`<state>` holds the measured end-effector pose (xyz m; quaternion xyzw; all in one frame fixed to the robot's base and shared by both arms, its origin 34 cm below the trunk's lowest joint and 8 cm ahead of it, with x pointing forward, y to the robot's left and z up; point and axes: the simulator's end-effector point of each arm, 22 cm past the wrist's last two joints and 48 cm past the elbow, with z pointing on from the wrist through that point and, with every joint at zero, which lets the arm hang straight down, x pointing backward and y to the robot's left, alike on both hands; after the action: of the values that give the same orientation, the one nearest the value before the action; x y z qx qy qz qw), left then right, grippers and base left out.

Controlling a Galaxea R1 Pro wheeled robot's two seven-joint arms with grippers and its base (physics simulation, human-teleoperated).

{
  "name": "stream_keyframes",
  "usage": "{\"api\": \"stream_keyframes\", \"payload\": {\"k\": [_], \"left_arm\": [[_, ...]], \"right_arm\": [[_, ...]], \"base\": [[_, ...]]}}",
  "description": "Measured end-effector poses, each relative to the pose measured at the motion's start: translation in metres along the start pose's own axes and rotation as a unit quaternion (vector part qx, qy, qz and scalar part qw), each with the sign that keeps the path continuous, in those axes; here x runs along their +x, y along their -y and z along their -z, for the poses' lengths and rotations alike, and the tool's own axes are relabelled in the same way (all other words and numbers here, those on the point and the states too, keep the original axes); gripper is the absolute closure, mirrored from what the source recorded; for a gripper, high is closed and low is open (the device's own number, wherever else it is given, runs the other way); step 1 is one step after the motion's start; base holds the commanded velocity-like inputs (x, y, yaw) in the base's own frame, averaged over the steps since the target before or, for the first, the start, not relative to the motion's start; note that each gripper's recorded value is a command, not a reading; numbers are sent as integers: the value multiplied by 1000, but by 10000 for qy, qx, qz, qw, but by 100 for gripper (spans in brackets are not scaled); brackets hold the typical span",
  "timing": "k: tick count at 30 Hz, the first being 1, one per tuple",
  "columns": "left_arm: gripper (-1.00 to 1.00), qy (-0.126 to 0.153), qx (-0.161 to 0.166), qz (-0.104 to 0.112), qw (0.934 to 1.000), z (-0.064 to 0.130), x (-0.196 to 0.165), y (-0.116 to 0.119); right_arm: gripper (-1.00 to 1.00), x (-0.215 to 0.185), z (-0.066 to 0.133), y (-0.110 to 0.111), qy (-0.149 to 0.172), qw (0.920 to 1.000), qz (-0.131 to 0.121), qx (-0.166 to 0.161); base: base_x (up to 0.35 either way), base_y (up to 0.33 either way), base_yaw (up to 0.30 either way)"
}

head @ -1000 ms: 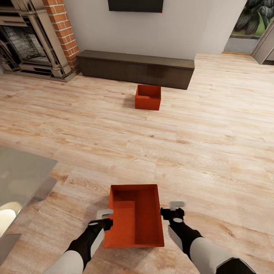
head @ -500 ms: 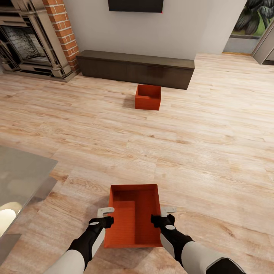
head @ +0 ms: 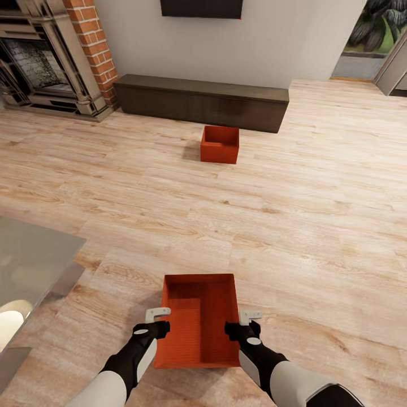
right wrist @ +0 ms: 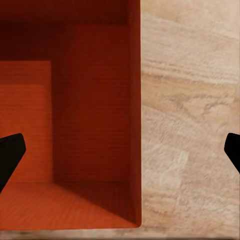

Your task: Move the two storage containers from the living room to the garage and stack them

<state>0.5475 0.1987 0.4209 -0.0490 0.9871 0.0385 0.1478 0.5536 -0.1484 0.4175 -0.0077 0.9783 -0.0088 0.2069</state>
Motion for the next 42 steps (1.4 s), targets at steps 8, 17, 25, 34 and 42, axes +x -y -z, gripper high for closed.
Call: {"api": "stream_keyframes", "payload": {"k": [8, 17, 25, 34, 42], "left_arm": [[-100, 17, 0, 16, 10000, 0, -1, 0], [-100, 51, -20, 9, 10000, 0, -5, -2], [-100, 71, -55, -101, 9999, 0, -6, -5], [-100, 103, -78, -178, 9998, -3, -7, -7], [-100, 88, -79, -194, 9997, -16, -1, -7]], "right_arm": [[-100, 2, 0, 2, -20, 10000, 12, 10], [-100, 2, 0, 3, -15, 10000, 40, 15], [-100, 2, 0, 3, -8, 10000, 61, 12], [-100, 3, -3, 3, -7, 10000, 69, 11], [-100, 9, -16, 2, -8, 10000, 59, 10]], "base": [[0, 0, 0], [0, 0, 0], [0, 0, 0], [0, 0, 0], [0, 0, 0]]}}
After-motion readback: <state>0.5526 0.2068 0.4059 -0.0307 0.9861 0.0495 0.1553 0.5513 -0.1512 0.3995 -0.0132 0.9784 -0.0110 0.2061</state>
